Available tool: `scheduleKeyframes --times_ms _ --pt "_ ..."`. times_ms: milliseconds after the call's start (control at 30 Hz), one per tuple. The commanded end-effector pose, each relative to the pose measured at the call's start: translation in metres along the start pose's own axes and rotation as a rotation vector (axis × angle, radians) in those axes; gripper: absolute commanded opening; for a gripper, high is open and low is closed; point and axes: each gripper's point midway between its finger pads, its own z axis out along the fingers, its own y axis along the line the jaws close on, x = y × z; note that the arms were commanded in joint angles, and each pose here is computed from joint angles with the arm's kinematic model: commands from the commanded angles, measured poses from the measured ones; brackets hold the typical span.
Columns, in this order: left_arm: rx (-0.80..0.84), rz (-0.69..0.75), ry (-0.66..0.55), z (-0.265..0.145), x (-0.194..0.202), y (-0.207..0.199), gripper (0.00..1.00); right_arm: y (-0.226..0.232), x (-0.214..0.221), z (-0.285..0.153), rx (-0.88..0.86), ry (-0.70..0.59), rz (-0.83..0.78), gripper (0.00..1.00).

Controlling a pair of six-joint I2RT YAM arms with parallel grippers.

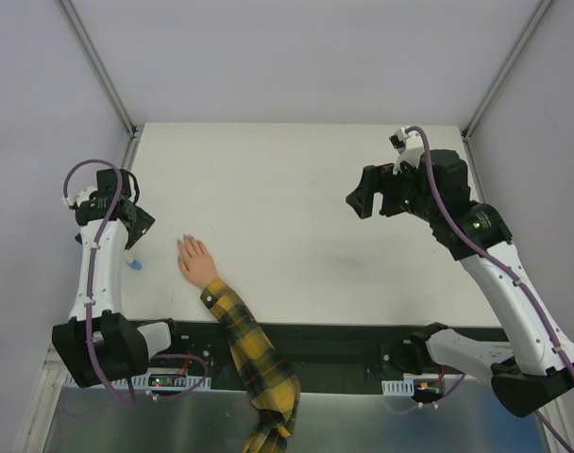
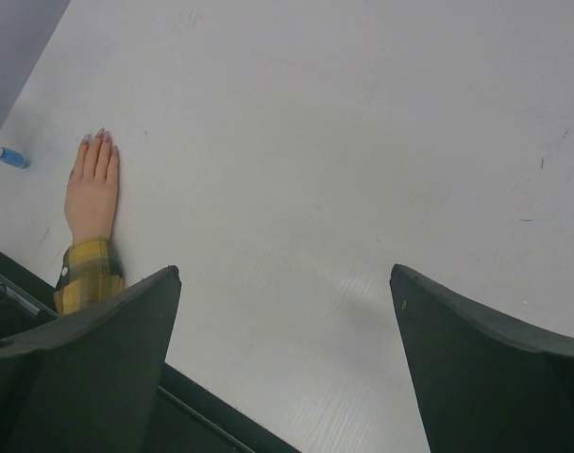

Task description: Paint the nails

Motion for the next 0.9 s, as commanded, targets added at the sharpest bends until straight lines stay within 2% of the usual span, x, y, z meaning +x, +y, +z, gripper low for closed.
scheduleKeyframes --times_ms 0,167,333,433,767,867 --pt "-0.05 -0.095 -0.003 0.008 0.0 0.008 0.93 0.013 -0.007 0.001 -0.064 0.001 0.012 0.96" --pt "-0.079 -0.151 0.004 0.02 -0.005 0.015 0.83 0.016 -0.002 0.0 -0.074 0.018 0.024 0.96" --pt "-0.131 -0.167 0.023 0.037 -0.008 0.015 0.78 0.019 -0.001 0.0 -0.095 0.025 0.03 0.96" --pt "-0.147 -0.177 0.02 0.047 -0.01 0.011 0.67 0.02 -0.001 0.001 -0.097 0.027 0.028 0.96" --pt "-0.233 -0.141 0.043 0.071 -0.005 0.015 0.64 0.018 0.008 0.002 -0.091 0.044 0.021 0.96" --pt "-0.24 -0.124 0.05 0.077 -0.003 0.015 0.55 0.018 0.008 0.002 -0.09 0.044 0.022 0.96"
